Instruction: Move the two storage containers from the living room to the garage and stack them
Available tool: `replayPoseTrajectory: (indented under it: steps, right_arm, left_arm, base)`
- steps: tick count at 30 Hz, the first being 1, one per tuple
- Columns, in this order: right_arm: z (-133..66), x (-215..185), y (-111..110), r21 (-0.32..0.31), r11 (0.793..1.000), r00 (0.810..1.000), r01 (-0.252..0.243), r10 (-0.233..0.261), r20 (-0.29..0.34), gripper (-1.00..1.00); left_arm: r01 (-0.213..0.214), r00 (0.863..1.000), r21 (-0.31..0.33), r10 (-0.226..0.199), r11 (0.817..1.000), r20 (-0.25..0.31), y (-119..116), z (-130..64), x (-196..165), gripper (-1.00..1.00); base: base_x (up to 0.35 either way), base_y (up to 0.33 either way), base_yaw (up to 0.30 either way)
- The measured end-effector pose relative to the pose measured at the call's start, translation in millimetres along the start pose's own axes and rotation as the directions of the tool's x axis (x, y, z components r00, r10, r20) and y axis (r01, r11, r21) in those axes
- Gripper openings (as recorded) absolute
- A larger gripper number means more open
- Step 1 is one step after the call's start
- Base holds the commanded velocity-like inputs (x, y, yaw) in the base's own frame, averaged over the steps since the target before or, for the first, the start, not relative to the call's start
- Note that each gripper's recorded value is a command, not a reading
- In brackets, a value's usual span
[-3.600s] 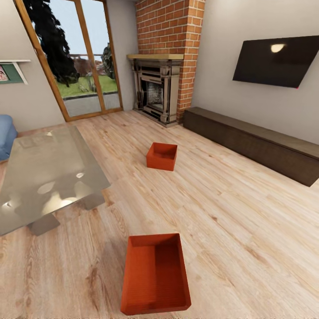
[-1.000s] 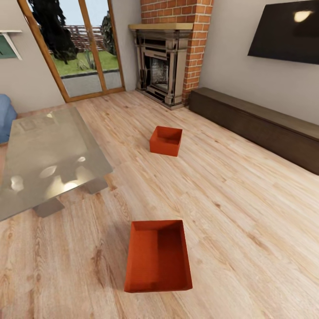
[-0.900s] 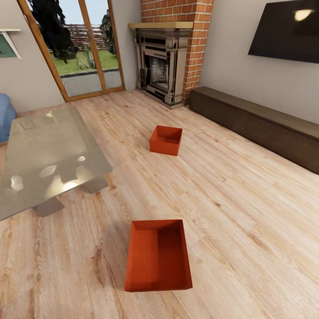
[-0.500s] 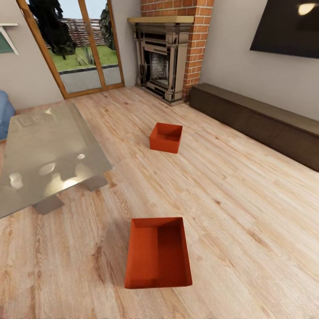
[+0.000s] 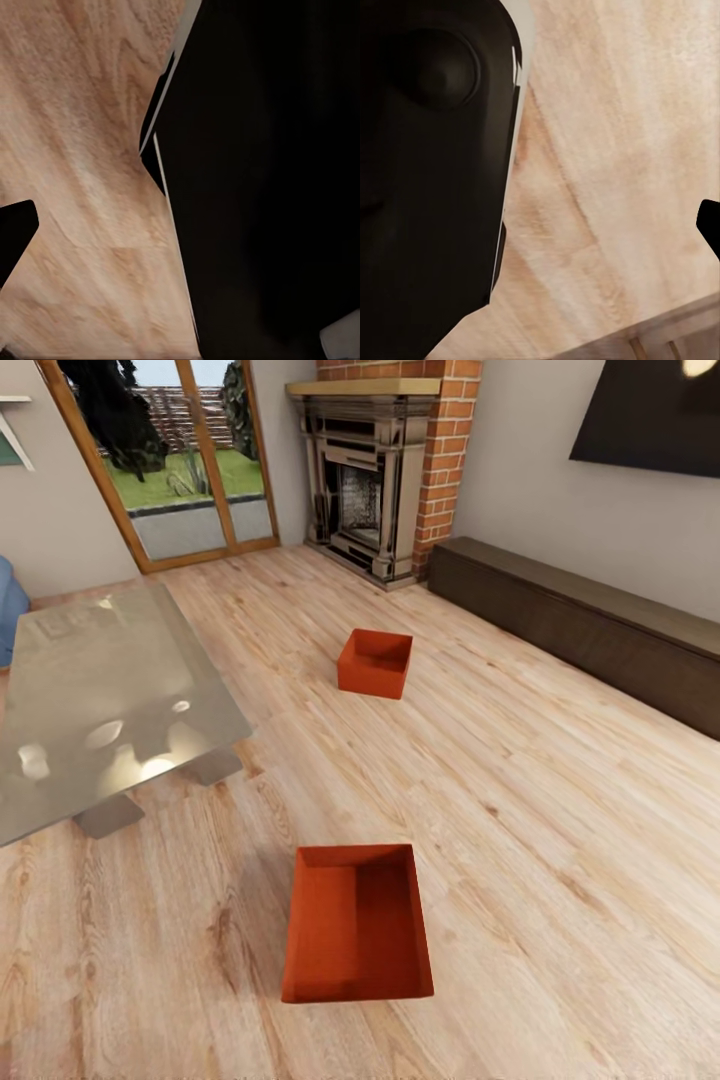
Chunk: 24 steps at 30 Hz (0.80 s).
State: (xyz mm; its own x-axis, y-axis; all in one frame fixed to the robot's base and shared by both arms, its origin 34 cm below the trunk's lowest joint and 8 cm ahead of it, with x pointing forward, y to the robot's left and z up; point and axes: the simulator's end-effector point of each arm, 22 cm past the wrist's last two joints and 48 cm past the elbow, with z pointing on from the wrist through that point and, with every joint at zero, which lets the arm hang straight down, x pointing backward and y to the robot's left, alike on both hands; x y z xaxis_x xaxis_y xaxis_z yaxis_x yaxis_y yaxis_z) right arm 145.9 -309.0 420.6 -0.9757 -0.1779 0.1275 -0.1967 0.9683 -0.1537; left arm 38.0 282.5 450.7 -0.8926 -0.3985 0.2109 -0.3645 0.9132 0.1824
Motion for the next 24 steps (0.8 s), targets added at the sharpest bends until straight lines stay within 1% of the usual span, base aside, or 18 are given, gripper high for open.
replayPoseTrajectory:
  steps: [24]
  right_arm:
    - [1.4, 15.0, 3.3, -0.008, 1.0, 0.999, 0.009, -0.009, -0.037, 1.0]
  left_arm:
    - [-0.002, 0.999, -0.018, 0.001, 1.0, -0.04, 7.3, -0.3, 14.9, 1.0]
  base:
    - [0.0, 0.0, 0.0]
